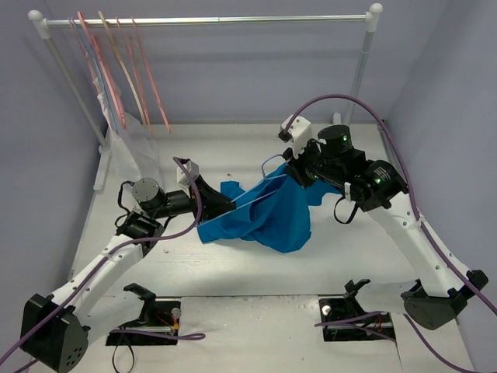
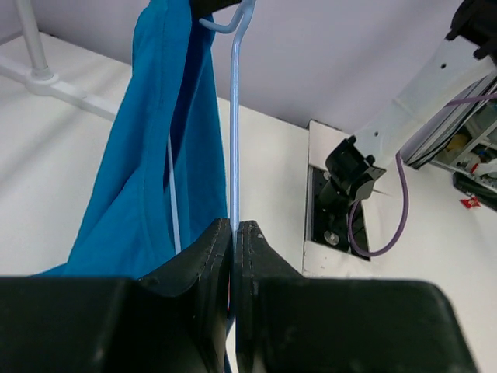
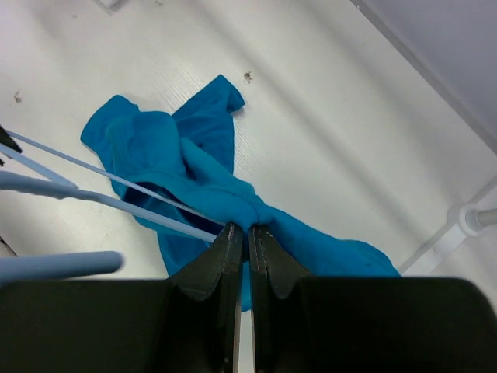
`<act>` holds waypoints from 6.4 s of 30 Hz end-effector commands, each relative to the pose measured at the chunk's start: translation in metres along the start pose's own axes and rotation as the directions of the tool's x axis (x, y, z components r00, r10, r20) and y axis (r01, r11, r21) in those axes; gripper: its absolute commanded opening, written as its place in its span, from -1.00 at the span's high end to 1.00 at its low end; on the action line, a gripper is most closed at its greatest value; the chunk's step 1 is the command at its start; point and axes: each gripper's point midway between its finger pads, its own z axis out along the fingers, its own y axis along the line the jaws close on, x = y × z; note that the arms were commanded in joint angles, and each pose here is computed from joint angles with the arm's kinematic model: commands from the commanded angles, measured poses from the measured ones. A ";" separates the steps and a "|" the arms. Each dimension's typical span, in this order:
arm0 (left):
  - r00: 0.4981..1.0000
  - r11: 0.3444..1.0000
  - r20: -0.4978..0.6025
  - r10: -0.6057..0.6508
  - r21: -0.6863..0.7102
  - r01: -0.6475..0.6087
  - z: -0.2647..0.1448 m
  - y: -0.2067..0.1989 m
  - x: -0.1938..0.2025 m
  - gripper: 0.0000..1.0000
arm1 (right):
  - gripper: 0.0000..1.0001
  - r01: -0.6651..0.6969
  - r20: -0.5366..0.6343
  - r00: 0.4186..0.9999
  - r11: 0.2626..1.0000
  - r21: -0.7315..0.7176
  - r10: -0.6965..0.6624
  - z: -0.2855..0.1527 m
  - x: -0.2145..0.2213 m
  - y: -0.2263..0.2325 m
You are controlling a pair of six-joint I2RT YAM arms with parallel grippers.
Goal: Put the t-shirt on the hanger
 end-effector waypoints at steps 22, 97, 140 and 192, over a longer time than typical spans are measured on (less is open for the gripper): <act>0.947 0.986 0.320 0.035 0.145 -0.086 0.024 -0.011 -0.076 1.00 | 0.88 0.161 0.281 0.952 0.978 -0.132 -0.119 -0.024 -0.063 0.025; 0.990 0.877 0.040 0.135 -0.470 -0.101 0.009 0.079 -0.130 -0.26 | 1.00 0.445 0.183 0.854 0.866 0.229 -0.487 -0.036 -0.024 -0.057; 0.929 0.477 -0.037 -0.369 -0.865 0.156 0.093 0.103 0.005 0.07 | 1.00 0.219 0.197 0.933 0.909 0.355 -0.302 -0.015 -0.032 -0.084; 0.919 0.243 0.002 -0.395 -0.964 0.106 -0.032 0.189 -0.059 1.00 | 1.00 0.267 0.170 0.926 0.903 0.336 -0.337 -0.025 -0.016 -0.075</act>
